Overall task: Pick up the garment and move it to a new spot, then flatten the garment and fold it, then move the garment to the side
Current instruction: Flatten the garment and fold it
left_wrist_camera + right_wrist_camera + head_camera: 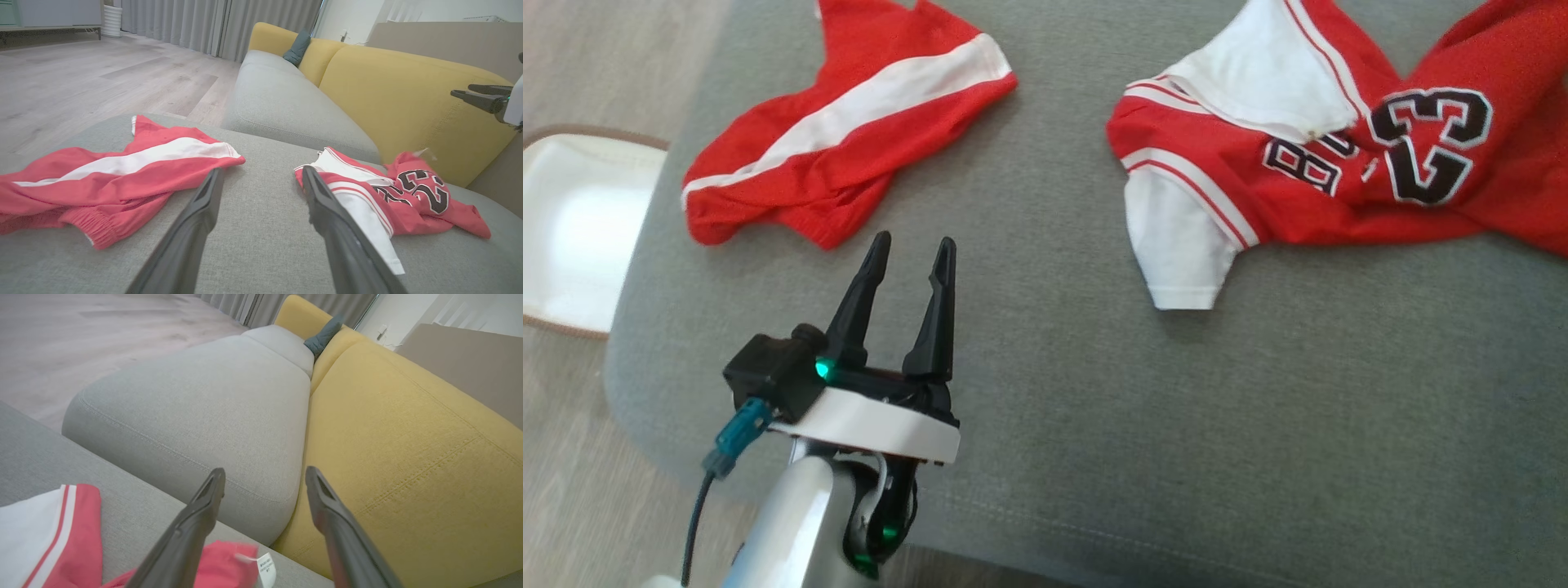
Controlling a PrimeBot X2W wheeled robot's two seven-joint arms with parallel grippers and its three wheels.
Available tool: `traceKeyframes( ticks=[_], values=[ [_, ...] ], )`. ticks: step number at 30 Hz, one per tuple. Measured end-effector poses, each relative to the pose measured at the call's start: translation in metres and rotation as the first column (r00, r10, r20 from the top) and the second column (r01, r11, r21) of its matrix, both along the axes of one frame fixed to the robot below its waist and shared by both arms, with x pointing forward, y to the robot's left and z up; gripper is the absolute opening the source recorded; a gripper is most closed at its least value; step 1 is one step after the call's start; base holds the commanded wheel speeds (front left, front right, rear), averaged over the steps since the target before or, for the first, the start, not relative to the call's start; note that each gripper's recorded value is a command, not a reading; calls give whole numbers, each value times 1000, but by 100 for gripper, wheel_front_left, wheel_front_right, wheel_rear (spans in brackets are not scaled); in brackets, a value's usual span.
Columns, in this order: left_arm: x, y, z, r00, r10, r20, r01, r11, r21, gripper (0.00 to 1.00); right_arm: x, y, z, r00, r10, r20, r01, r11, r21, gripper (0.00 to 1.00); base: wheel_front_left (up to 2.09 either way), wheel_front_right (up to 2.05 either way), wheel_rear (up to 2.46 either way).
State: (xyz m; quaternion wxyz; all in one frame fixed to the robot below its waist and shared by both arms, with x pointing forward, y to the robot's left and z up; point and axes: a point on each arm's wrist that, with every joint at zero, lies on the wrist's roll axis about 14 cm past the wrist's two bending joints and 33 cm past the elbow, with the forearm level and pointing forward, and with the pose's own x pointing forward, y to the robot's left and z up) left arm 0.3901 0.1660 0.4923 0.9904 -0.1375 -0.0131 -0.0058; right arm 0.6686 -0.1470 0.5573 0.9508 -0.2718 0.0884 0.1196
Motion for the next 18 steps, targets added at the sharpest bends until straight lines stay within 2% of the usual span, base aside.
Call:
traceKeyframes(
  ticks=[6, 10, 13, 18],
  values=[
    [8, -12, 1, 999, -38, 11, 38, 999, -3, 100, -11, -2, 2, 999, 12, 46, -15, 997, 72, 100, 0, 0, 0],
    [11, -18, 11, 997, -58, 44, 58, 998, 0, 100, -25, -2, 23, 991, 30, 130, -47, 990, 130, 100, 0, 0, 0],
    [11, -26, 22, 994, -81, 78, 80, 997, 3, 100, -41, 3, 37, 980, 55, 190, -86, 983, 161, 100, 0, 0, 0],
    [2, -32, 30, 990, -94, 101, 94, 996, 3, 100, -82, 0, 28, 979, 57, 196, -102, 968, 228, 100, 0, 0, 0]
  ],
)
